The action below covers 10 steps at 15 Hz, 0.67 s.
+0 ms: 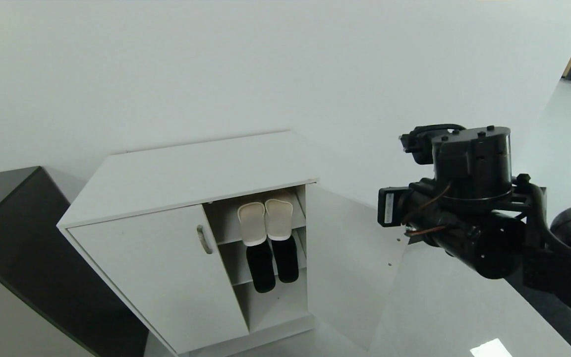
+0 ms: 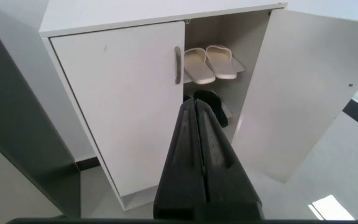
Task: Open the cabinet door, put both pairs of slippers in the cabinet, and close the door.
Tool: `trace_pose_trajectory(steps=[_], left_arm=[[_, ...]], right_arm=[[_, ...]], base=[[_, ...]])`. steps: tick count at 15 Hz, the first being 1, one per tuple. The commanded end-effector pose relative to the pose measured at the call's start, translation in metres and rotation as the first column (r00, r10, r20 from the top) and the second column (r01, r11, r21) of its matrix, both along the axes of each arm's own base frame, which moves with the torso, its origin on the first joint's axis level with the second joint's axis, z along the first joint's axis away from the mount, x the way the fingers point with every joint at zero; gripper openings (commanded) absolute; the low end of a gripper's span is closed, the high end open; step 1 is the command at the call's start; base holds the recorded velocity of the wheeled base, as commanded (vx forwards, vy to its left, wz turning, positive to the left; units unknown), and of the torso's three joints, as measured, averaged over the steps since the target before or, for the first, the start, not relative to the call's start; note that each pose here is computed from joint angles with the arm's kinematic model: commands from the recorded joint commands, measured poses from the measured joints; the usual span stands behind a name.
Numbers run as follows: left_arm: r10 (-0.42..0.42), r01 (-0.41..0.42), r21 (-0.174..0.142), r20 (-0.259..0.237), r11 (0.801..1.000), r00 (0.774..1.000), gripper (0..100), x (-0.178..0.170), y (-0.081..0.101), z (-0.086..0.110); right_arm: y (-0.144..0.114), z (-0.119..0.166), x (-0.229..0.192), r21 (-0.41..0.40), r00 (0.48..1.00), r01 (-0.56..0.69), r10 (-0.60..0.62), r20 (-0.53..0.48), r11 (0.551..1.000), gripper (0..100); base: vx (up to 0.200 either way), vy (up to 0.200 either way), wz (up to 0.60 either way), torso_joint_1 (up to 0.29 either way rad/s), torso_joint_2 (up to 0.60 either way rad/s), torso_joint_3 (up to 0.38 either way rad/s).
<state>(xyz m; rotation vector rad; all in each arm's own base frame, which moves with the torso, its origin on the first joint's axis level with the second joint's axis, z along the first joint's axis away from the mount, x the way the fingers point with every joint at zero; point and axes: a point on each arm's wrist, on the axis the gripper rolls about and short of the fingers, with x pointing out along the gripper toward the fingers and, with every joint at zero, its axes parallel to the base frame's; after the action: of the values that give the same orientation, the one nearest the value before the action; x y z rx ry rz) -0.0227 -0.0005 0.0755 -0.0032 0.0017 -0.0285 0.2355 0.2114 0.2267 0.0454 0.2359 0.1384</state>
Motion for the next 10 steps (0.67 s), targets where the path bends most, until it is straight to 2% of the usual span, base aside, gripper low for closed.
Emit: trace_pose_trajectory(steps=[1, 2, 8, 10], left_arm=[[-0.001, 0.001, 0.002, -0.001, 1.000, 1.000, 0, 0.000, 0.000, 0.000], [-0.001, 0.001, 0.005, -0.001, 1.000, 1.000, 0, 0.000, 0.000, 0.000], [-0.001, 0.001, 0.002, -0.001, 1.000, 1.000, 0, 0.000, 0.000, 0.000], [-0.001, 0.001, 0.002, -0.001, 1.000, 1.000, 0, 0.000, 0.000, 0.000]], right_arm=[[-0.002, -0.003, 0.025, 0.030, 0.999, 0.052, -0.051, -0.007, 0.998, 0], [-0.004, -0.003, 0.031, 0.039, 0.998, 0.056, -0.056, -0.006, 0.998, 0], [-0.006, -0.021, 0.070, 0.025, 0.994, 0.100, -0.099, -0.040, 0.995, 0], [-0.009, -0.030, 0.083, 0.032, 0.993, 0.114, -0.113, -0.042, 0.993, 0]], base=[[0.000, 0.000, 0.00, 0.000, 0.00, 0.000], [0.000, 0.000, 0.00, 0.000, 0.00, 0.000], [-0.200, 0.000, 0.00, 0.001, 0.00, 0.002], [0.000, 0.000, 0.00, 0.000, 0.00, 0.000]])
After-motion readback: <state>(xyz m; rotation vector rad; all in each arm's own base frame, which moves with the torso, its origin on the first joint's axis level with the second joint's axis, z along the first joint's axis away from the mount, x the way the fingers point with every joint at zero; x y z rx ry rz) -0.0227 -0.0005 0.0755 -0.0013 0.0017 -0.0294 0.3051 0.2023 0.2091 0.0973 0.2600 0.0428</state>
